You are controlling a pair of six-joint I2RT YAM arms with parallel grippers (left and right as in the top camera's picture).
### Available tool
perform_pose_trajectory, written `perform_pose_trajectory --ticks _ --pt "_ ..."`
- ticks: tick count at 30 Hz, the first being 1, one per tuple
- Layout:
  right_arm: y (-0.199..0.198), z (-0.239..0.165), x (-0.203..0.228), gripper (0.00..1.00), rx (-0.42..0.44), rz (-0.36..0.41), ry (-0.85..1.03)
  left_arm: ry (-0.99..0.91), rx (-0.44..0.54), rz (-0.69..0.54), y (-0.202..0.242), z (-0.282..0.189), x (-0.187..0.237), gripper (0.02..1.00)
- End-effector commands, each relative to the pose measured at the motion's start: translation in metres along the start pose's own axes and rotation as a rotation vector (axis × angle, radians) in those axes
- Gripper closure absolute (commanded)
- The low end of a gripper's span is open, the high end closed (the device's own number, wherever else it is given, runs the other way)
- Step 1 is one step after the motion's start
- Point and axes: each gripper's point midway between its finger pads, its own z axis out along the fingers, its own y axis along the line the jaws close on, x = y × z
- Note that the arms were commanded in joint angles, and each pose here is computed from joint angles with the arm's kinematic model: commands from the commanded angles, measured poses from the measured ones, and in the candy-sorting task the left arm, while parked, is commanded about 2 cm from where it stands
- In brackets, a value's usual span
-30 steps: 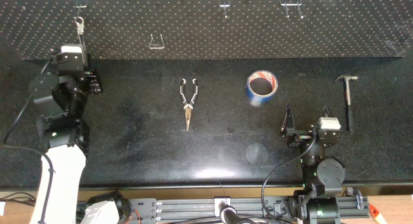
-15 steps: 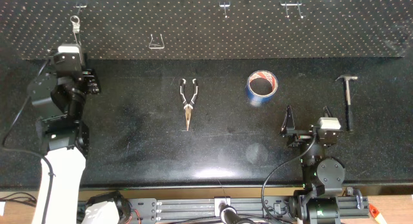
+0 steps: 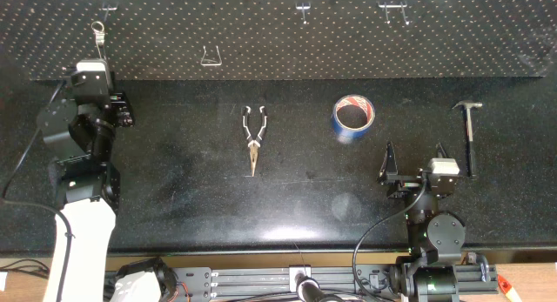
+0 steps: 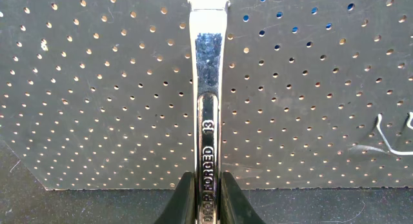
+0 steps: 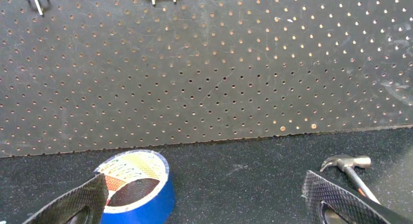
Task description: Place Tools Onto Pegboard
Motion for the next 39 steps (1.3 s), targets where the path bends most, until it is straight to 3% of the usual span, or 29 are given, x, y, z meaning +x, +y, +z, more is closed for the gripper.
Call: perform_pose_trajectory --ticks 1,39 --pt "-0.001 0.000 0.000 0.020 0.009 -0.008 -0.004 -0.057 -0.028 0.011 0.006 -0.003 -0.023 0.989" --pt "-0.001 0.000 0.000 0.020 0.009 -0.008 -0.004 -0.039 -0.025 0.008 0.009 0.025 -0.013 0.989"
